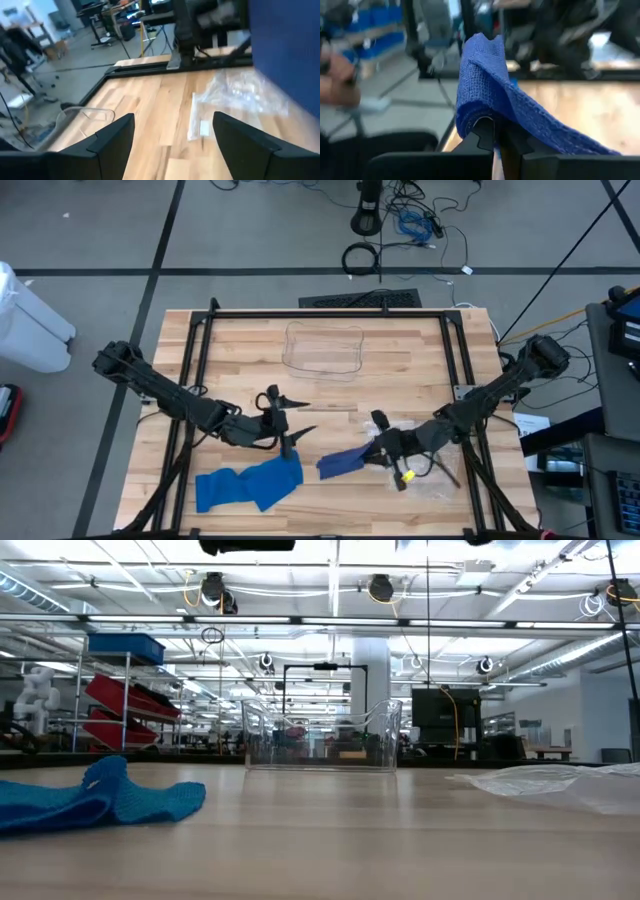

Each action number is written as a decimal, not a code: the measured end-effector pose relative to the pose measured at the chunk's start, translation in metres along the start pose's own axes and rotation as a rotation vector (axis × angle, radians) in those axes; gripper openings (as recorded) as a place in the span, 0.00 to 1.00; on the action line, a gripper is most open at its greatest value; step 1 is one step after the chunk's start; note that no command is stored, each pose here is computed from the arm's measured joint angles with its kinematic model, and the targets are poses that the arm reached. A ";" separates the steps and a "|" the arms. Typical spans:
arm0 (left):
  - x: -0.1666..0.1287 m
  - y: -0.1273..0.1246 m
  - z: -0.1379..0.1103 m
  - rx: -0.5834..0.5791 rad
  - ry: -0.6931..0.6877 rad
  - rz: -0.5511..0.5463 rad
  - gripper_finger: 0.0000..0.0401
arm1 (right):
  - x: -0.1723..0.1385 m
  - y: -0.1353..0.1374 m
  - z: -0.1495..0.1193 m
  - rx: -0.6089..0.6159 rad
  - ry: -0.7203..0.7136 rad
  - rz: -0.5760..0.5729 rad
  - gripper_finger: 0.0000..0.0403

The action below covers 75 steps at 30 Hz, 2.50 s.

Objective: Roll bandage
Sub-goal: Roll the purple bandage

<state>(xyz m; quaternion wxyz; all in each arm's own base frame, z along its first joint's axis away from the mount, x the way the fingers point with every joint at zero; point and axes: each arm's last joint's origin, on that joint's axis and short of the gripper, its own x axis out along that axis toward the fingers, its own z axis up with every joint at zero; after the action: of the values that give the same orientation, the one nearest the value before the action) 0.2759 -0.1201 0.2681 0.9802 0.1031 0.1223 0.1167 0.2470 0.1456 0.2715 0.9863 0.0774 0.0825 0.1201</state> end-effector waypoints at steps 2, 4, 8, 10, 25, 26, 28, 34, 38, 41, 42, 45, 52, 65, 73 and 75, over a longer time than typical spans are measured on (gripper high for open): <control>-0.001 -0.003 0.000 0.055 -0.002 -0.038 0.69 | -0.005 0.002 0.010 0.019 -0.076 -0.019 0.00; -0.001 -0.008 -0.001 0.110 -0.016 -0.113 0.69 | -0.008 0.003 0.018 0.029 -0.140 -0.009 0.00; 0.006 -0.021 -0.009 0.253 -0.023 -0.154 0.69 | -0.009 0.002 0.022 0.063 -0.145 0.074 0.00; 0.009 -0.024 -0.009 0.294 -0.048 -0.140 0.69 | -0.008 0.000 0.018 0.092 -0.096 0.091 0.00; 0.004 -0.033 0.000 0.307 -0.173 -0.288 0.69 | -0.013 0.008 -0.013 -0.297 0.211 0.435 0.00; 0.003 -0.034 0.001 0.300 -0.194 -0.317 0.69 | -0.014 0.008 -0.014 -0.308 0.222 0.456 0.00; 0.002 -0.035 0.004 0.284 -0.233 -0.362 0.69 | -0.014 0.008 -0.015 -0.330 0.224 0.463 0.00; 0.011 -0.044 0.000 0.246 -0.289 -0.383 0.69 | -0.007 0.004 -0.021 -0.418 0.237 0.321 0.00; 0.022 -0.044 0.000 0.160 -0.332 -0.351 0.69 | 0.000 -0.003 -0.026 -0.428 0.253 0.130 0.00; 0.031 -0.039 0.003 0.050 -0.316 -0.295 0.69 | 0.006 -0.011 -0.029 -0.422 0.252 -0.062 0.00; 0.035 -0.036 0.003 0.025 -0.307 -0.286 0.69 | 0.007 -0.014 -0.030 -0.419 0.256 -0.113 0.00; 0.043 -0.034 -0.002 -0.009 -0.277 -0.273 0.69 | 0.013 -0.023 -0.034 -0.397 0.270 -0.189 0.00; 0.059 -0.026 -0.013 -0.069 -0.223 -0.230 0.69 | 0.026 -0.042 -0.037 -0.316 0.257 -0.274 0.00; 0.065 -0.023 -0.015 -0.120 -0.154 -0.215 0.69 | 0.040 -0.056 -0.043 -0.288 0.224 -0.326 0.00; 0.069 -0.021 -0.013 -0.119 -0.068 -0.163 0.69 | 0.040 -0.054 -0.040 -0.287 0.193 -0.321 0.00; 0.069 -0.021 -0.013 -0.119 -0.067 -0.160 0.66 | 0.040 -0.054 -0.040 -0.292 0.193 -0.320 0.00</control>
<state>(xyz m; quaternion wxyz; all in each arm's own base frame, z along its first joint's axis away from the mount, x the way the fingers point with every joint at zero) 0.3418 -0.1201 0.2360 0.9943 0.0384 0.0900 0.0417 0.2907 0.1087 0.2173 0.9810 -0.0919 0.1695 -0.0205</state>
